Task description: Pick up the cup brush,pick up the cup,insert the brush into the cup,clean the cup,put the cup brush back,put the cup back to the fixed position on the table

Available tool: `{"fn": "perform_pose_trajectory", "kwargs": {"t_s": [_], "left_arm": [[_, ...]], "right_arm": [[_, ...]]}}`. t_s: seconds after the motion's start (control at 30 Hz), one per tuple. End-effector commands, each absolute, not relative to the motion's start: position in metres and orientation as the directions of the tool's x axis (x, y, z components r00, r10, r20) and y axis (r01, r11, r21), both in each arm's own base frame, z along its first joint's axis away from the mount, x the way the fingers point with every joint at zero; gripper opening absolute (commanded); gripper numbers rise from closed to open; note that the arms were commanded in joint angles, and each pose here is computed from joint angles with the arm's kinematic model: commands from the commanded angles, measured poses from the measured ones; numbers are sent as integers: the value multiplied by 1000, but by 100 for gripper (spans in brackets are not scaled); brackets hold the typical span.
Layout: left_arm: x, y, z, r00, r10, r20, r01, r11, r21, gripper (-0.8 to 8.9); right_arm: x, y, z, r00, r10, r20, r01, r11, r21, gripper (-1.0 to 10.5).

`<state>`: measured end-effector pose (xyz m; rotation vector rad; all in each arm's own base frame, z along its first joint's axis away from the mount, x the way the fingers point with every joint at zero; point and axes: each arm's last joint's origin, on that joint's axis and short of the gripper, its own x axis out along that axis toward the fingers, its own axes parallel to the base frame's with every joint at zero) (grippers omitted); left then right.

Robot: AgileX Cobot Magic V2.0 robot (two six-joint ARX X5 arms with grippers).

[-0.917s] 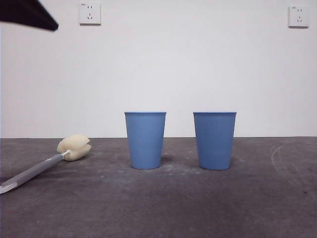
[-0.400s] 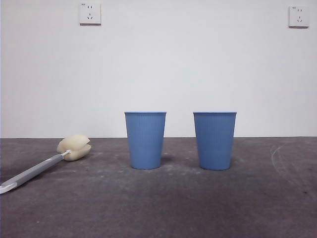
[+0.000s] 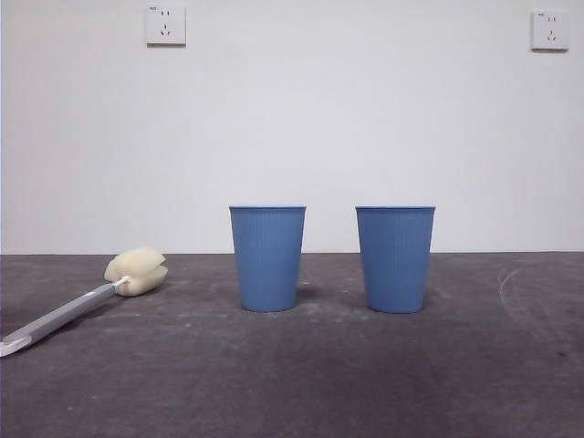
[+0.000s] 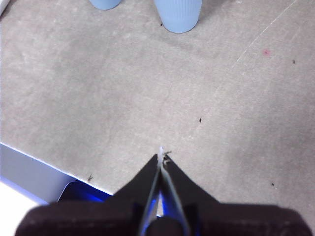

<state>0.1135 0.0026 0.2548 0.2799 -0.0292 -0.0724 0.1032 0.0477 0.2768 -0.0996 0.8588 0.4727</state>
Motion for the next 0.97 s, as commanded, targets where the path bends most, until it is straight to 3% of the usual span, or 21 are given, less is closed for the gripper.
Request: {"fn": "perform_pose_trajectory", "kwargs": {"t_s": [0.03, 0.43, 0.57, 0.73, 0.97], "left_arm": [[109, 3, 233, 998, -64, 2, 61, 957, 284, -4], [101, 3, 160, 996, -59, -73, 71, 982, 176, -4], [97, 3, 151, 986, -61, -158, 83, 987, 136, -4], [96, 2, 152, 985, -88, -146, 96, 994, 51, -4], [97, 2, 151, 983, -89, -160, 97, 994, 49, -4]], "right_arm": [[104, 48, 277, 559, 361, -746, -444, 891, 98, 2], [104, 48, 277, 559, 361, -746, -444, 891, 98, 2], [104, 48, 277, 559, 361, -746, -444, 891, 98, 2], [104, 48, 277, 558, 361, -747, -444, 890, 98, 2], [104, 48, 277, 559, 361, -747, -444, 891, 98, 2]]}}
